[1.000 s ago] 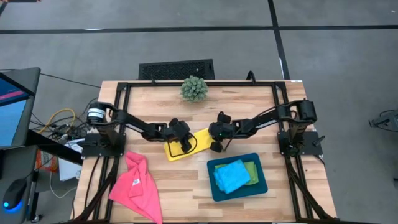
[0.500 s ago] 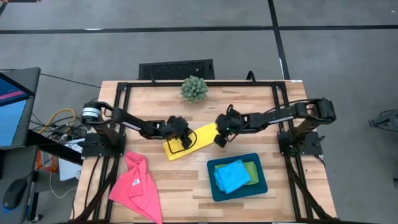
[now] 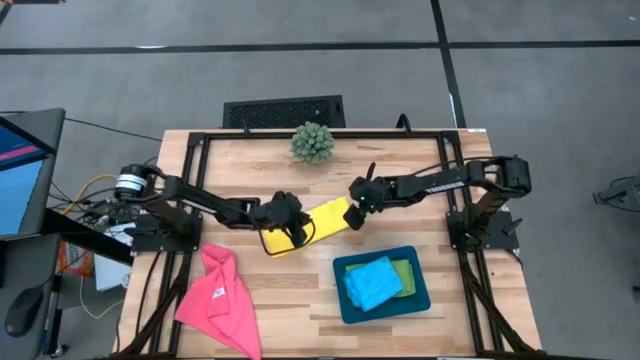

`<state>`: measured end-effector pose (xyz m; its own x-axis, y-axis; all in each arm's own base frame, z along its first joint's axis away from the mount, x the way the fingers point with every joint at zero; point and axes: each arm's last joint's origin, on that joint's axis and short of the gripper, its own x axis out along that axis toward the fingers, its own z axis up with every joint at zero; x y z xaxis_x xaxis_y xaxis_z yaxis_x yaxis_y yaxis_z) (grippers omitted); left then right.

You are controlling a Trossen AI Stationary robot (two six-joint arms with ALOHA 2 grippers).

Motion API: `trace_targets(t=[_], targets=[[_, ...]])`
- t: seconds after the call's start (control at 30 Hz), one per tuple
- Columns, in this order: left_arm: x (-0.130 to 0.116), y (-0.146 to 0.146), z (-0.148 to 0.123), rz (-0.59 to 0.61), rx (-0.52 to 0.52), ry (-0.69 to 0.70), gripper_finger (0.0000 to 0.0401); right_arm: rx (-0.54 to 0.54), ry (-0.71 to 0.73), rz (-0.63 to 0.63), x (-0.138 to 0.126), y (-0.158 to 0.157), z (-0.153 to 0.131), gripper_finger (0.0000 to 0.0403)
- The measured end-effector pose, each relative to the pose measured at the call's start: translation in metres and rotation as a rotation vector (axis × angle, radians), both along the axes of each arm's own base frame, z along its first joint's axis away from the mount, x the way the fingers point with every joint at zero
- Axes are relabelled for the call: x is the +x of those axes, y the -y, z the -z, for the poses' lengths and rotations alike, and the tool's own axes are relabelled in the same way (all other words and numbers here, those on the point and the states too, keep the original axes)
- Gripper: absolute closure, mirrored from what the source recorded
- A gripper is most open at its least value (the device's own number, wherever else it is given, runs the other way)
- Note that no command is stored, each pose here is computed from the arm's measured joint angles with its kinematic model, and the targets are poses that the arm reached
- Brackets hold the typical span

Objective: Fold microfiber towels
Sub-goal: Fold the yellow microfiber towel

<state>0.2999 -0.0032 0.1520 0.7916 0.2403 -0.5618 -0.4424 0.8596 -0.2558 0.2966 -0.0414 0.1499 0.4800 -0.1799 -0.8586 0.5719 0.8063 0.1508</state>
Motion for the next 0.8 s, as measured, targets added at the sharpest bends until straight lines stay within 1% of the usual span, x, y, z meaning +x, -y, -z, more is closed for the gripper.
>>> trace_targets(t=[0.1, 0.3, 0.4, 0.6, 0.7, 0.8], targets=[[0.006, 0.004, 0.012, 0.006, -0.005, 0.008, 0.0334, 0.016, -0.024, -0.006, 0.003, -0.001, 0.011, 0.0134], [0.011, 0.004, 0.038, 0.016, -0.007, -0.067, 0.0334, 0.023, -0.074, 0.0, 0.007, 0.0, 0.029, 0.0133], [0.013, 0.004, 0.046, 0.033, -0.007, -0.128, 0.0335, 0.022, -0.08, 0.001, 0.007, 0.0, 0.03, 0.0133], [0.031, 0.004, 0.053, 0.059, 0.036, -0.215, 0.0335, 0.035, -0.072, 0.016, 0.006, 0.003, 0.028, 0.0135], [0.042, 0.005, 0.057, 0.073, 0.053, -0.242, 0.0335, 0.05, -0.079, 0.021, 0.006, 0.004, 0.031, 0.015], [0.047, 0.005, 0.058, 0.096, 0.055, -0.257, 0.0335, 0.048, -0.107, 0.025, 0.005, 0.004, 0.035, 0.0181]])
